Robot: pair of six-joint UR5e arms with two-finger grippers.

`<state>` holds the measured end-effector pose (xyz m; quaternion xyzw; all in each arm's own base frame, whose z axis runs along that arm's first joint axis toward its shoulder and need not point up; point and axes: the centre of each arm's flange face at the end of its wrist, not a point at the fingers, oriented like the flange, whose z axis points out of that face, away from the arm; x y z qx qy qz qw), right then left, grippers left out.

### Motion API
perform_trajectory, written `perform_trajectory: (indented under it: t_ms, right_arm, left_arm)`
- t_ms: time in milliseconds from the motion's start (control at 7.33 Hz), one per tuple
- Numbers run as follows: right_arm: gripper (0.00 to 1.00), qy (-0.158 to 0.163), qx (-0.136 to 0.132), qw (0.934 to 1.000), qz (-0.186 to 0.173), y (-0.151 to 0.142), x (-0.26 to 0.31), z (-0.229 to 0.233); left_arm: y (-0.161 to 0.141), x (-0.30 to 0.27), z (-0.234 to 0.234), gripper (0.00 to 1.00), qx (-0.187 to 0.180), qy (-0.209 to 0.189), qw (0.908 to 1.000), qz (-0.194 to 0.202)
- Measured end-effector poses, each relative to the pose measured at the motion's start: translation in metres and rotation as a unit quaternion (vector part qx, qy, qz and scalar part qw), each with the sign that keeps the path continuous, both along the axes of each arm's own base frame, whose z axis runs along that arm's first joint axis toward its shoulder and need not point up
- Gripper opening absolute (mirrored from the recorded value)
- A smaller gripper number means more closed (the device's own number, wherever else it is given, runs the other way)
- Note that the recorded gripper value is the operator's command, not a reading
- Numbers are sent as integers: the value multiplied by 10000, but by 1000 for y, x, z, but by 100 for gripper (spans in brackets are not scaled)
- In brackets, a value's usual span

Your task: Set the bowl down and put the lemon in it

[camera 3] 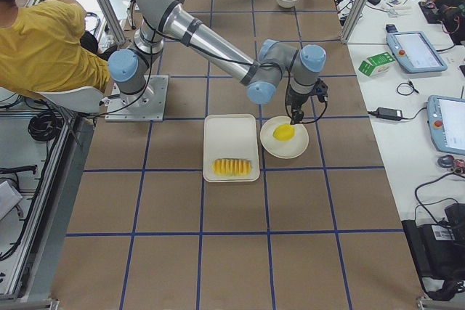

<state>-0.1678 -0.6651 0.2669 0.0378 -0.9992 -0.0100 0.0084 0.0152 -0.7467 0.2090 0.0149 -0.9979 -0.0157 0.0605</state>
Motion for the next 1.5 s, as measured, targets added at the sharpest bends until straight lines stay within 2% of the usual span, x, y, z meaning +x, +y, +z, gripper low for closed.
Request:
perform_trajectory:
  t_ms: [409, 545, 682, 818, 955, 1227, 1500]
  right_arm:
    - [100, -73, 143, 9997, 168, 0, -32, -42]
    - [77, -106, 193, 9996, 172, 0, -36, -51]
    - [21, -140, 236, 9995, 165, 0, -38, -59]
    - [0, -158, 275, 9994, 168, -1, -39, -64]
    - [0, -125, 369, 9991, 169, 1, -40, -63]
    - [0, -53, 649, 9978, 154, 7, -42, -50]
    - [0, -12, 672, 9977, 72, 13, -31, -16]
  left_arm:
    - [2, 1, 17, 0, 16, 81, 10000, 36]
    - [11, -18, 30, 0, 156, 286, 9995, -8]
    - [27, -53, 44, 0, 351, 562, 9978, -86]
    - [50, -100, 54, 0, 573, 762, 9954, -103]
    - [78, -151, 60, 0, 674, 784, 9946, -61]
    - [128, -234, 49, 0, 521, 699, 9962, -5]
    - [165, -266, 22, 0, 336, 610, 9976, 28]
